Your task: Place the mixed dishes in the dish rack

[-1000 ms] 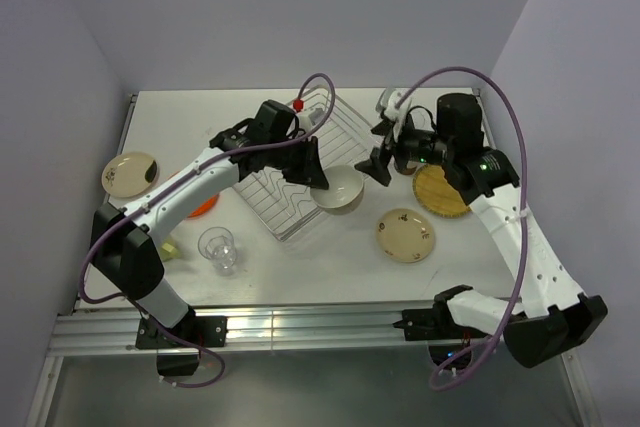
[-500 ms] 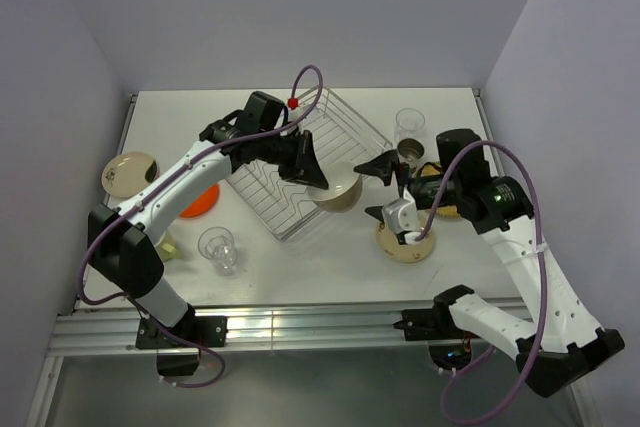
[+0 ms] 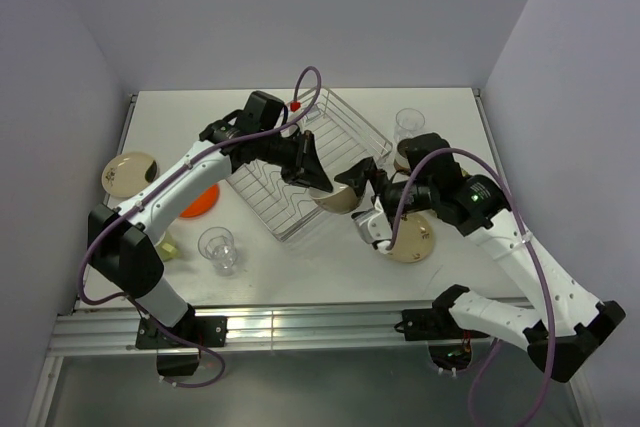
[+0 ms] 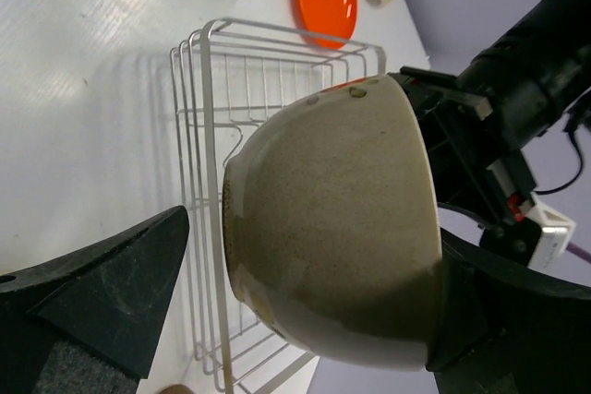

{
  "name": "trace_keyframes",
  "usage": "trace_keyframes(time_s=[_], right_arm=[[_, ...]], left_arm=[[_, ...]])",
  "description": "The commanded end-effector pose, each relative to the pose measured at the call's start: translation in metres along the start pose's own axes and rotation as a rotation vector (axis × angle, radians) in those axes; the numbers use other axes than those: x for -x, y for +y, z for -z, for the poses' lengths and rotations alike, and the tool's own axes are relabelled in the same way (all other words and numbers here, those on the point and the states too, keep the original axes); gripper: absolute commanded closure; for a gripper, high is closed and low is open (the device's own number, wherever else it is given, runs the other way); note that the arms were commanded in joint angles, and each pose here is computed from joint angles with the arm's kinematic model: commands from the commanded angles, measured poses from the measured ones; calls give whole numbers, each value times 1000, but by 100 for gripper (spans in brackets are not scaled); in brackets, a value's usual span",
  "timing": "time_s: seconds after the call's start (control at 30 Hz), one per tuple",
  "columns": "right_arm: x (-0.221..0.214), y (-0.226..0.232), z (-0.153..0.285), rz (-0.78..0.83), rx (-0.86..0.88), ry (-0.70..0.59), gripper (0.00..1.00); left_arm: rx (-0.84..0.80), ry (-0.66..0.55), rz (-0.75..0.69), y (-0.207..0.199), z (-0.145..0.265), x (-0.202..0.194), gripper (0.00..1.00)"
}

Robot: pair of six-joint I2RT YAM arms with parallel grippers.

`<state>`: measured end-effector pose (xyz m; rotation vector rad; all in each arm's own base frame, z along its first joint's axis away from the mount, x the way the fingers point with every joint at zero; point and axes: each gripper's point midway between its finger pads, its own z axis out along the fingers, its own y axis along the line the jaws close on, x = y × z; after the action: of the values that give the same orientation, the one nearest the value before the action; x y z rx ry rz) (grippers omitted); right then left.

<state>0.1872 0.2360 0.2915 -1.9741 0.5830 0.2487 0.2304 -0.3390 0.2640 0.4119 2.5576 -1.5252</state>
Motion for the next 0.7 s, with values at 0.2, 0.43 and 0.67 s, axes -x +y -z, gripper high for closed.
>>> trace_keyframes(time_s=[0.2, 0.43, 0.67], right_arm=[[-12, -25, 0, -9, 3, 66, 2], [-24, -20, -4, 9, 37, 108, 7], [-30, -15, -8, 20, 46, 124, 11]], left_arm=[[-114, -15, -75, -41, 20, -1, 100], [-113, -13, -78, -41, 20, -5, 100], [-118, -13, -77, -41, 19, -4, 100]])
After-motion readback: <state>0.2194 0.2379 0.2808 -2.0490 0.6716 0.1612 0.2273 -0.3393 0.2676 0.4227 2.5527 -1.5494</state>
